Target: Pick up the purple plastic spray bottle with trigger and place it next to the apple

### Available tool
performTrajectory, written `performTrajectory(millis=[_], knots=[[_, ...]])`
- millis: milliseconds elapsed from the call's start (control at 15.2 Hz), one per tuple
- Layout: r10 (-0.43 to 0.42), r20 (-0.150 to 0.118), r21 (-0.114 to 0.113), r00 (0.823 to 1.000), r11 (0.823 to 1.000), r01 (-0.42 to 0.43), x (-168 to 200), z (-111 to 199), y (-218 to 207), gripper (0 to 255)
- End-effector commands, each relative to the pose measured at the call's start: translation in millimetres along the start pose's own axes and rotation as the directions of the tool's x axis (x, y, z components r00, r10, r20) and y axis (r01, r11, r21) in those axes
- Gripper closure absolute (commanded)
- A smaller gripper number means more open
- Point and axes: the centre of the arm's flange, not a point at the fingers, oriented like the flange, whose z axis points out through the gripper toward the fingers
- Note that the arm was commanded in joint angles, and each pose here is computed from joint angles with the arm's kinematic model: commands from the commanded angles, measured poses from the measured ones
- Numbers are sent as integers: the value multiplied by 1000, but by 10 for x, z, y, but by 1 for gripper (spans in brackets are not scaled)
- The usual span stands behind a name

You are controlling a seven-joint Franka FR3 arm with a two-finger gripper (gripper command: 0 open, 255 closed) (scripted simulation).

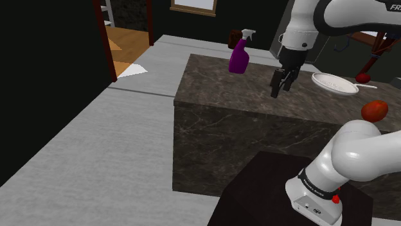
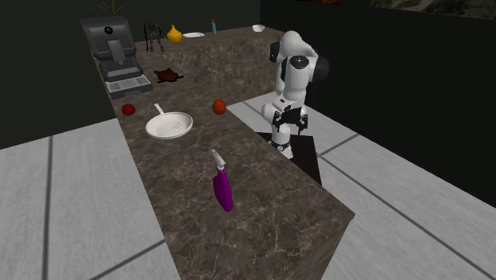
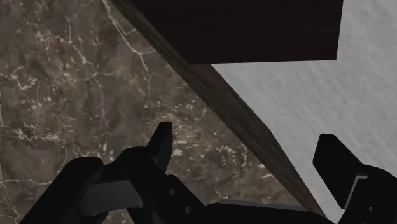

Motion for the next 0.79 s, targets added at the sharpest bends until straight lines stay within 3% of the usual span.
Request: performTrajectory(millis=[0, 330, 726], knots=[[0, 0, 0, 1000, 1000, 0, 0, 0, 0, 0], [-126, -103, 22, 987, 991, 128, 237, -2, 585, 0], [-268, -227, 30, 936, 959, 281, 616, -20, 1239, 0]])
